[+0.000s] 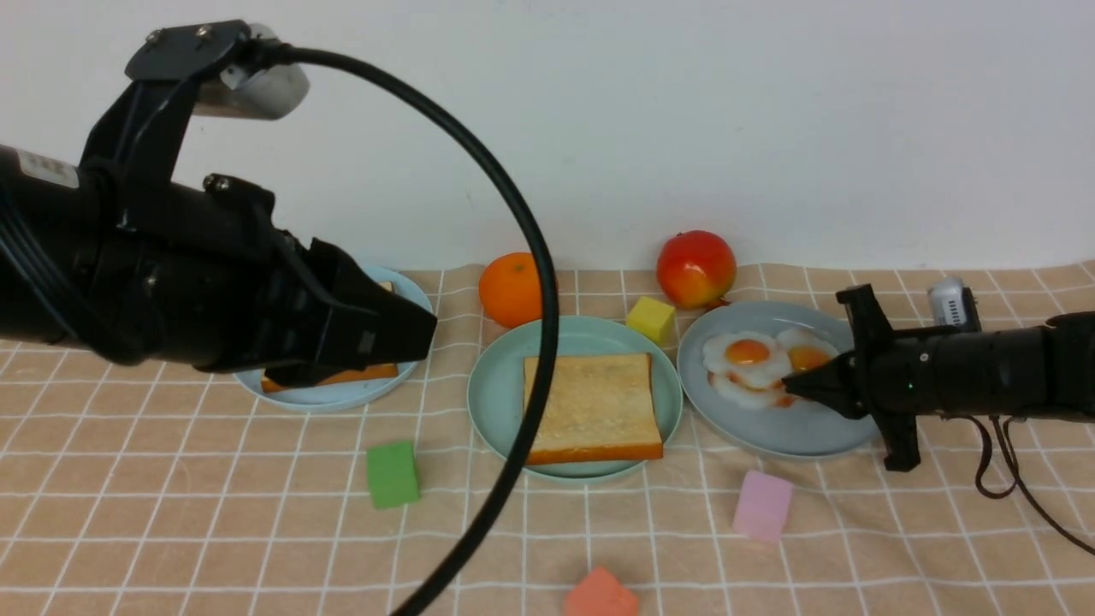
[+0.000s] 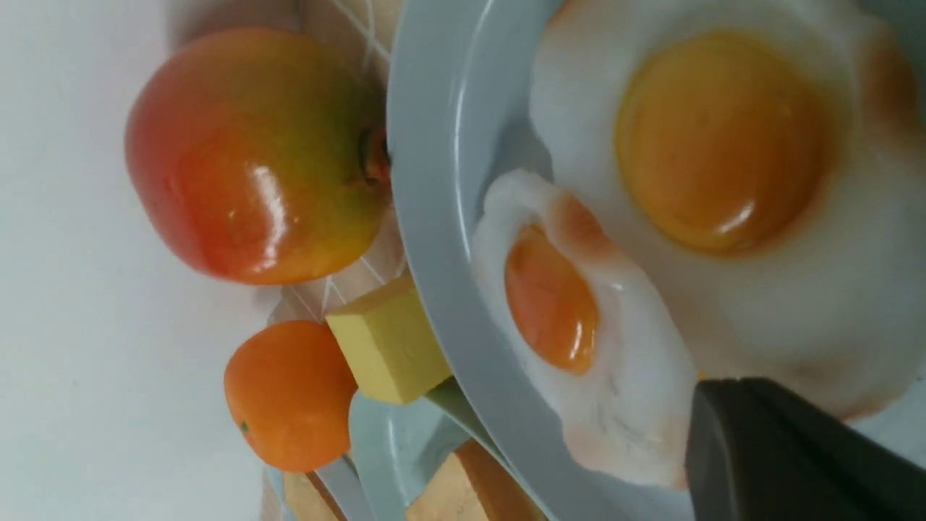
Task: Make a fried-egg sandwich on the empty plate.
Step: Use the right arm to grab a fried egg
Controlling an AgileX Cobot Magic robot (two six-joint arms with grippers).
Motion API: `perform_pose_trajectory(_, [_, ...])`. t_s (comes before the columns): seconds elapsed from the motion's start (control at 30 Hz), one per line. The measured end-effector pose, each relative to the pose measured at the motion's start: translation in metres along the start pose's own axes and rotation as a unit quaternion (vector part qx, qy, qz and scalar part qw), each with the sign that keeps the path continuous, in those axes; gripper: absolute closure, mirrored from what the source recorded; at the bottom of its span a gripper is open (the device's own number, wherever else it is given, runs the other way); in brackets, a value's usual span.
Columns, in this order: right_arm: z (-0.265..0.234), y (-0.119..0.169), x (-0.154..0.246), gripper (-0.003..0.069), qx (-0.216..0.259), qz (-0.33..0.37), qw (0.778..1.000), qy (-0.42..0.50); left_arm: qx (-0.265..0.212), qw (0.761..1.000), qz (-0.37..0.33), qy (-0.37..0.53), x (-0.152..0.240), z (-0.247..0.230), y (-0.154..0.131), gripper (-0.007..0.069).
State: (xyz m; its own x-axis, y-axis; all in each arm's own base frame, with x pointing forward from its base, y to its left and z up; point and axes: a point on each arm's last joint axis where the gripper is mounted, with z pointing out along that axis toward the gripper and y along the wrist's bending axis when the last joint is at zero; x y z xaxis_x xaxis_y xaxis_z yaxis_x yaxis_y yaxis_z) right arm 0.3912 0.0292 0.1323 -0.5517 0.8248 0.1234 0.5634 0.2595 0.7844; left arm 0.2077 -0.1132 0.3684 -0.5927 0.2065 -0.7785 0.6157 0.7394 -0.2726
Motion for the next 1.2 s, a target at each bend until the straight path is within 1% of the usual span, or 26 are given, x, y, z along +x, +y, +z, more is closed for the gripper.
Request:
perform_pose_trajectory(0.17, [-0.017,0.019,0.004,0.0671,-0.024,-0.045,0.999,-0.010,0.000,1.000,0.000,0.001,0.000,0.000,0.000,0.0429])
perform_pose_trajectory(0.23, [-0.026,0.029,0.007,0.0671,-0.038,-0.075,0.996,-0.016,0.000,1.000,0.000,0.001,0.000,0.000,0.000,0.0426])
perform_pose_trajectory(0.33, [-0.032,0.033,0.009,0.0665,-0.039,-0.108,0.993,-0.017,-0.001,1.000,0.001,0.001,0.000,0.000,0.000,0.0419])
perform_pose_trajectory(0.47, [-0.030,0.032,0.014,0.0634,-0.026,-0.134,0.991,-0.008,-0.001,1.000,0.001,0.001,0.000,0.000,0.000,0.0414])
perform_pose_trajectory(0.63, [-0.021,0.033,0.029,0.0469,-0.006,-0.107,0.994,0.000,-0.001,1.000,0.001,0.001,0.000,0.000,0.000,0.0412])
perform_pose_trajectory(0.67, [-0.019,0.033,0.031,0.0409,-0.002,-0.104,0.995,-0.009,-0.001,1.000,0.001,0.001,0.000,0.000,0.000,0.0411])
perform_pose_trajectory(0.7, [-0.018,0.034,0.031,0.0367,0.001,-0.100,0.995,-0.017,-0.001,1.000,0.001,0.001,0.000,0.000,0.000,0.0411])
perform_pose_trajectory(0.73, [-0.018,0.034,0.032,0.0359,0.000,-0.100,0.995,-0.017,-0.001,1.000,0.001,0.001,0.000,0.000,0.000,0.0410])
perform_pose_trajectory(0.77, [-0.017,0.034,0.030,0.0301,0.002,-0.090,0.995,-0.031,0.000,1.000,0.001,0.001,0.000,0.000,0.000,0.0411])
perform_pose_trajectory(0.87, [-0.016,0.034,0.027,0.0233,-0.002,-0.066,0.997,-0.046,0.000,1.000,0.001,0.002,0.000,0.000,0.000,0.0407])
perform_pose_trajectory(0.93, [-0.014,0.033,0.026,0.0219,-0.004,-0.052,0.997,-0.049,0.000,1.000,0.001,0.003,0.001,0.000,0.000,0.0407])
perform_pose_trajectory(1.07, [-0.010,0.029,0.025,0.0219,-0.004,-0.034,0.998,-0.047,0.001,1.000,0.001,0.005,0.001,0.000,0.000,0.0407])
perform_pose_trajectory(1.2, [-0.004,0.024,0.023,0.0253,-0.001,-0.014,0.999,-0.047,0.001,1.000,0.001,0.005,0.001,0.000,0.000,0.0405])
